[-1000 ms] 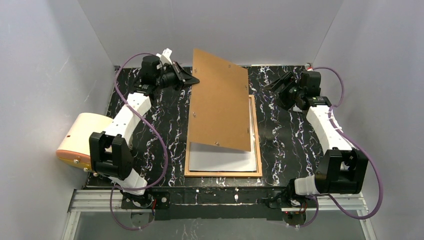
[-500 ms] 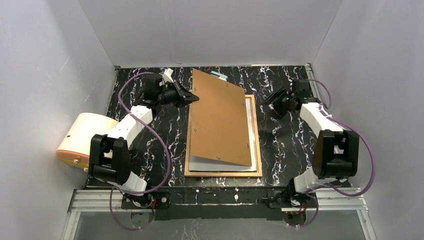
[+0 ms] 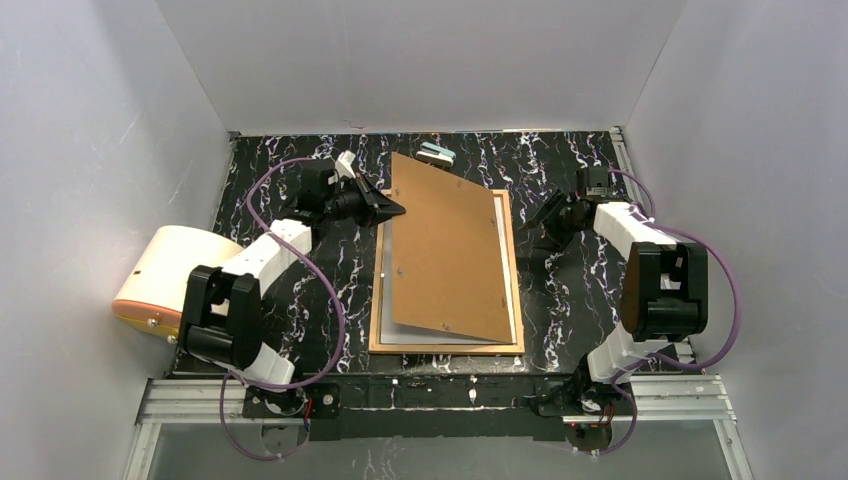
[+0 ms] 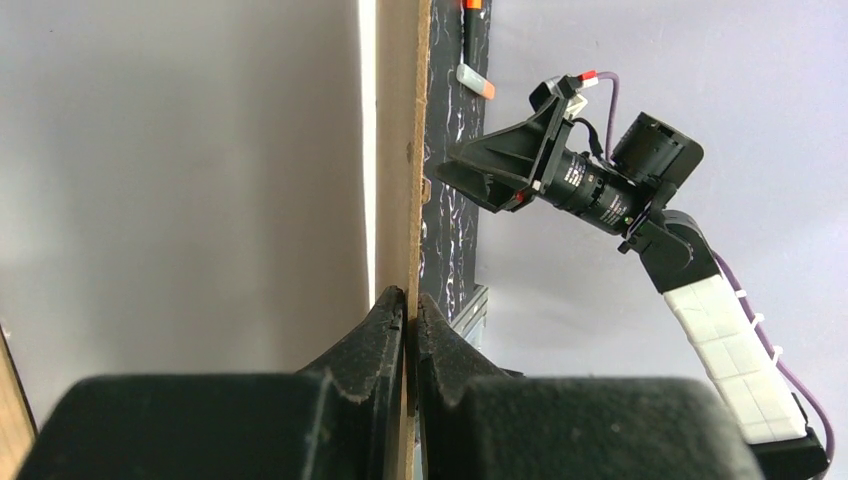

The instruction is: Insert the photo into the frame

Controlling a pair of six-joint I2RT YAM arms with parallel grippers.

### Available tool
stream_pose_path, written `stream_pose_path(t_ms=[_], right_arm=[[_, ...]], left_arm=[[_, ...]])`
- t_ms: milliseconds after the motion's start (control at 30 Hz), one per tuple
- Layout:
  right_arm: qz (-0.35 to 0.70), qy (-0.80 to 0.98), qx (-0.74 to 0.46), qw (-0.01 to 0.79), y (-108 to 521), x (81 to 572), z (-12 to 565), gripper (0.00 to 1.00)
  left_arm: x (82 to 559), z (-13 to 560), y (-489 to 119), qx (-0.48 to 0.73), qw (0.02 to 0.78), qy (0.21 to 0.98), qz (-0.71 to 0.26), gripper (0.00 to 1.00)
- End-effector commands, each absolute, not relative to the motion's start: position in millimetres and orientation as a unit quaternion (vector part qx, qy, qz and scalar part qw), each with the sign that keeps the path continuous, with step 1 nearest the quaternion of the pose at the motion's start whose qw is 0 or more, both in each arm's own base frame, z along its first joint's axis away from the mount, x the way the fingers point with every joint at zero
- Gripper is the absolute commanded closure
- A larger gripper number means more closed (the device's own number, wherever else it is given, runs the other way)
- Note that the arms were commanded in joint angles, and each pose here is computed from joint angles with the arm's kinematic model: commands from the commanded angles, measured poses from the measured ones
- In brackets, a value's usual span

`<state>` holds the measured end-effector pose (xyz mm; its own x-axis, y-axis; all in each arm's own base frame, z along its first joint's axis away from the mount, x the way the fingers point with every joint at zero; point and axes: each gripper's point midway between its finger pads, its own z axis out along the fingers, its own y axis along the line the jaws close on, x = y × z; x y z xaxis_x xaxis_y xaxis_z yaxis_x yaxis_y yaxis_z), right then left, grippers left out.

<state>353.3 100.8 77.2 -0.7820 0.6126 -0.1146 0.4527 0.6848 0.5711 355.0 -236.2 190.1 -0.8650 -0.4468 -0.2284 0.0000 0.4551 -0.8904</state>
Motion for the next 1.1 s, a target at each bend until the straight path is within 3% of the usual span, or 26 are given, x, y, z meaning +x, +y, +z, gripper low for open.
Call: stream_pose_path(t_ms=[0,367,1067], right_arm=[[0.261,0.911,0.285,0.147,99,352,71,0.37],[0.248,0.919,0.279,0.124,97,347,56,0.38],[0.265,0.928,0.254,0.055,108,328,21,0.39]], left_arm=[[348,211,-249,-0.100,0.208,0.803,-0.550,1.00],[349,197,-248,-0.075,0.170,0.835,-0.518,1.00],[351,169,-260,-0.099,0.139,0.824,-0.541,1.00]])
